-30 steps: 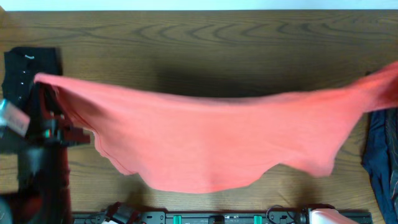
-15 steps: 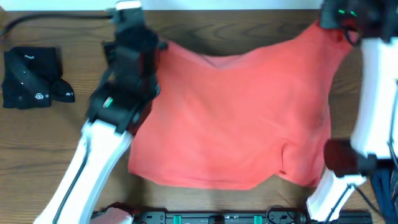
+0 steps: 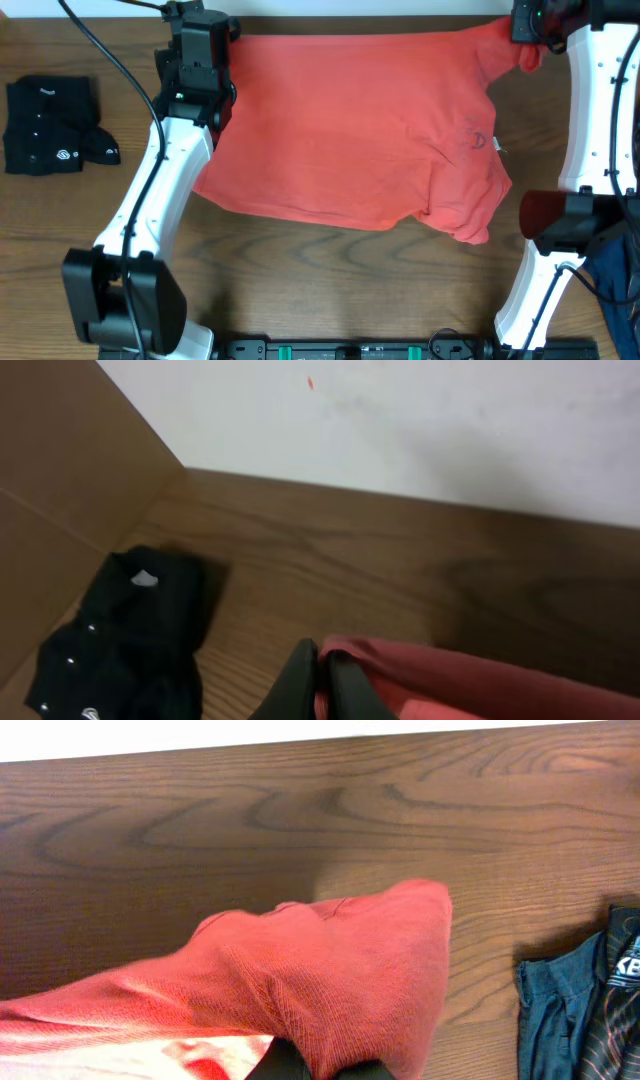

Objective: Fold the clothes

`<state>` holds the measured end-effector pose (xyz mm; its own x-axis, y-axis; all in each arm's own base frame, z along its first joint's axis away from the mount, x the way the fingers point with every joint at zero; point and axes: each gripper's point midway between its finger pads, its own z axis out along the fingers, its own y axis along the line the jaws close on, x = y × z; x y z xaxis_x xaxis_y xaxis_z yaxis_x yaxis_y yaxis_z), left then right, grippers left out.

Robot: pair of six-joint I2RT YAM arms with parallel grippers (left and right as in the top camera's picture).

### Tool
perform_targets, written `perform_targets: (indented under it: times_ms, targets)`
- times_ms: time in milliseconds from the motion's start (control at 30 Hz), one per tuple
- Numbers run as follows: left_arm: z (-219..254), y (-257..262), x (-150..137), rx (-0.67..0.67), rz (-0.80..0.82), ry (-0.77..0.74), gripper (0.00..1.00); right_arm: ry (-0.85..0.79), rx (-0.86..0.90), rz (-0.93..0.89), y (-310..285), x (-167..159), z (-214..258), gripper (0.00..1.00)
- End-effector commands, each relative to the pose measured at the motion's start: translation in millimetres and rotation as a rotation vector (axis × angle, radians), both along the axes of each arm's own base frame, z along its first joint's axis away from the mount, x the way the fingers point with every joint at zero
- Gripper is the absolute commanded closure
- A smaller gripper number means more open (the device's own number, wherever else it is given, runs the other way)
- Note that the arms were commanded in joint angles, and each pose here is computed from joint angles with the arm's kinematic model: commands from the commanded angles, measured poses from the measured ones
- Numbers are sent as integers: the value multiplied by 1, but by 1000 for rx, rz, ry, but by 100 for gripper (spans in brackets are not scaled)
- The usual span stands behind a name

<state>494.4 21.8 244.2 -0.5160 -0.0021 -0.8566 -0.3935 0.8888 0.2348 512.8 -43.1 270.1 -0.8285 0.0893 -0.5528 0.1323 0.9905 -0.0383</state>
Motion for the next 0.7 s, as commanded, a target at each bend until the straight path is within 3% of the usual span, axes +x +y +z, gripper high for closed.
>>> perform_targets:
  times_ms: [0,367,667]
  targets:
    - [-6,5,3,-11,23,1,94,12,-7,6,-8,0,-4,99]
    - [-30,7,7,-130,18,30,94,155,25,64,26,-11,-48,99]
    - [-97,18,5,-154,28,210,94,271,61,82,34,-15,-119,99]
